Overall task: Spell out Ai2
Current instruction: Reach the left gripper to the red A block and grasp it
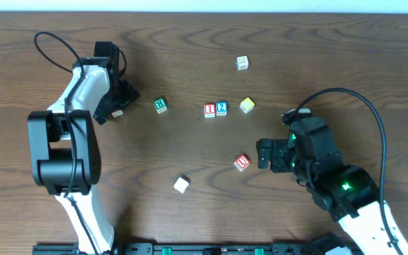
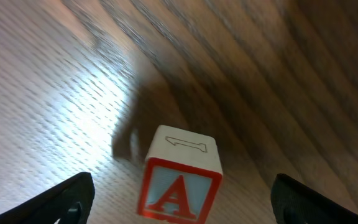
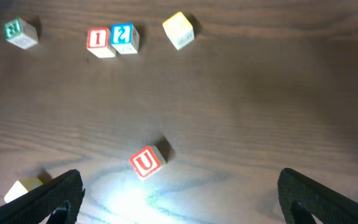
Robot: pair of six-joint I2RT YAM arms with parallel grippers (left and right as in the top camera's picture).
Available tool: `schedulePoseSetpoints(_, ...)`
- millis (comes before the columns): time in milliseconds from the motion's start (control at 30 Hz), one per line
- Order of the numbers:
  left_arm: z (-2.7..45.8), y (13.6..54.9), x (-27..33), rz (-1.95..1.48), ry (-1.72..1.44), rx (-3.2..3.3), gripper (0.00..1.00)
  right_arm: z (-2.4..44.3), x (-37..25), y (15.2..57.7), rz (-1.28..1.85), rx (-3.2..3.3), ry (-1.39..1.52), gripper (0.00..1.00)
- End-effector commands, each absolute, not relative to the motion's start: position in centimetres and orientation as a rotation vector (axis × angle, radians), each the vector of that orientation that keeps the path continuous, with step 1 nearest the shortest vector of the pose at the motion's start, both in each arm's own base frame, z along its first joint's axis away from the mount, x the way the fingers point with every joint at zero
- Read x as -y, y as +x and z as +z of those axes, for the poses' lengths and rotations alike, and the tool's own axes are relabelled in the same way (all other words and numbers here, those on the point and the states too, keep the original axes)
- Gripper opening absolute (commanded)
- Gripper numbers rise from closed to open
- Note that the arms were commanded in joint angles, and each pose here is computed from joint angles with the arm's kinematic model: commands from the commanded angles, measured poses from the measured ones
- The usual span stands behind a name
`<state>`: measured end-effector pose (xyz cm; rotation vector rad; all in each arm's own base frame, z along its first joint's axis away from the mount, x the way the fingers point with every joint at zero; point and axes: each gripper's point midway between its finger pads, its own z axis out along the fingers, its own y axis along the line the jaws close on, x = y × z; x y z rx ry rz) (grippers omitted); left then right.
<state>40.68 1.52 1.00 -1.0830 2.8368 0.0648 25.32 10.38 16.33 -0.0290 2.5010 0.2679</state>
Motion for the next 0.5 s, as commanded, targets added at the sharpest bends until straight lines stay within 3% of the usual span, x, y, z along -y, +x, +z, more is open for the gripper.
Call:
schedulePoseSetpoints(0, 0.56, 41.21, -1.19, 0.036, -1.071, -2.853, 0.91, 16.46, -10.07, 25.57, 0.266, -2.493, -0.001, 0.99)
schedulePoseSetpoints(300, 0.42, 41.42, -1.27, 0.039, -1.069, -2.845, 0.62, 16.44, -10.06, 25.55, 0.266, -2.494, -0.001, 0.99)
schedulePoseSetpoints(467, 0.44, 41.52, -1.4, 0.047, -1.067, -2.839, 0.56, 16.29, -9.98, 25.36, 0.261, -2.504, -0.002, 0.99)
